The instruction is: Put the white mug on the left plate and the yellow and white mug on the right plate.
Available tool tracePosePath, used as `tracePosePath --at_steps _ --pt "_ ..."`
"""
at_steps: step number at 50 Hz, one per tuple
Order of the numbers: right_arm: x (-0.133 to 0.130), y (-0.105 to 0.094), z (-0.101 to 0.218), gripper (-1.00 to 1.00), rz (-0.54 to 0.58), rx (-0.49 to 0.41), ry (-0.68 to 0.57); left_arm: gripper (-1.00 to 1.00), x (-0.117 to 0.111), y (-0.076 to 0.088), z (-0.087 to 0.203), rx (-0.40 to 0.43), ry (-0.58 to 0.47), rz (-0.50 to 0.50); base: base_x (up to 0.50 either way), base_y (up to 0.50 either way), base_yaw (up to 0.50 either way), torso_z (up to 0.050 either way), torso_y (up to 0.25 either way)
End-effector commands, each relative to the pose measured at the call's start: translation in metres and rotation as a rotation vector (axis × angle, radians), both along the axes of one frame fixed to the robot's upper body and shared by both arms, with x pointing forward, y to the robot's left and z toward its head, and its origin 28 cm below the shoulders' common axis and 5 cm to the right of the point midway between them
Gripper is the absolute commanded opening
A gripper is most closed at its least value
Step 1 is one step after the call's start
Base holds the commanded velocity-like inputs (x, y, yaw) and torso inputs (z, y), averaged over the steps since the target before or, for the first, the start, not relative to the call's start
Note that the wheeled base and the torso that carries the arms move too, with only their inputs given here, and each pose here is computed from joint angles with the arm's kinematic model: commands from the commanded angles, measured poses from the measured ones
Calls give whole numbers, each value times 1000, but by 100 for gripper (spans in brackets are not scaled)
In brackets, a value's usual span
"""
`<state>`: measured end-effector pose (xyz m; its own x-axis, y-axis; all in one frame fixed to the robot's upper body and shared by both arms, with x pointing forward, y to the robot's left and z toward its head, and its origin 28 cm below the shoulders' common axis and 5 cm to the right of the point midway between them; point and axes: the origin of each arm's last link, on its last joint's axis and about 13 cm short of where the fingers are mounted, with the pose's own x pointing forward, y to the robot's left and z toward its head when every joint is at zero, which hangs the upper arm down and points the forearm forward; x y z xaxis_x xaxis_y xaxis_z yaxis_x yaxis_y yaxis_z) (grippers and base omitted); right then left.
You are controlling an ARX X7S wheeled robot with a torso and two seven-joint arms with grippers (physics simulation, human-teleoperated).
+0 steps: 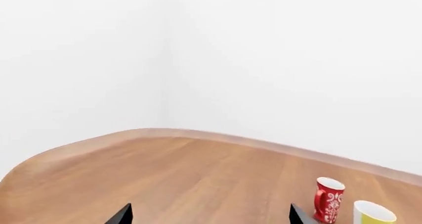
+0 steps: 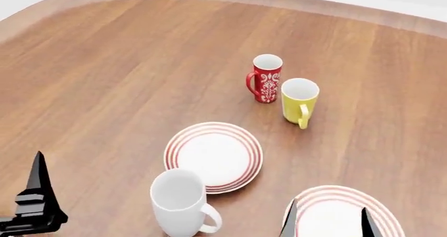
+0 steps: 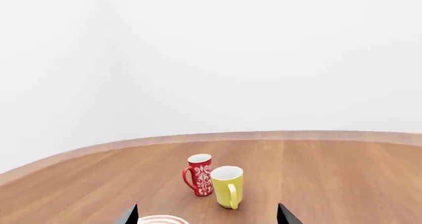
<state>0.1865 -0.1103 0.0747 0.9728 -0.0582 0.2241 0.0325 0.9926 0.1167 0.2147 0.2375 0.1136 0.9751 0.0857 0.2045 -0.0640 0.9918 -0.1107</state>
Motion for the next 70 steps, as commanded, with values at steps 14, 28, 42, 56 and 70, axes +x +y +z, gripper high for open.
tracePosePath --at_steps 14,28,42,56,70 --pt "-2 -7 2 100 -64 51 18 100 -1 4 7 -2 -24 31 301 113 0 0 0" --pt "-4 -8 3 100 -69 49 9 100 -2 5 8 0 -26 33 468 175 0 0 0" --pt "-2 -8 0 100 -64 46 18 100 -2 5 10 -5 -31 35 189 71 0 0 1" --pt "-45 -53 27 100 -45 -143 118 100 -11 -8 9 22 -39 17 0 0 0 0 0" --pt "-73 -90 56 100 69 -171 230 100 -7 -7 17 -31 -51 56 0 0 0 0 0"
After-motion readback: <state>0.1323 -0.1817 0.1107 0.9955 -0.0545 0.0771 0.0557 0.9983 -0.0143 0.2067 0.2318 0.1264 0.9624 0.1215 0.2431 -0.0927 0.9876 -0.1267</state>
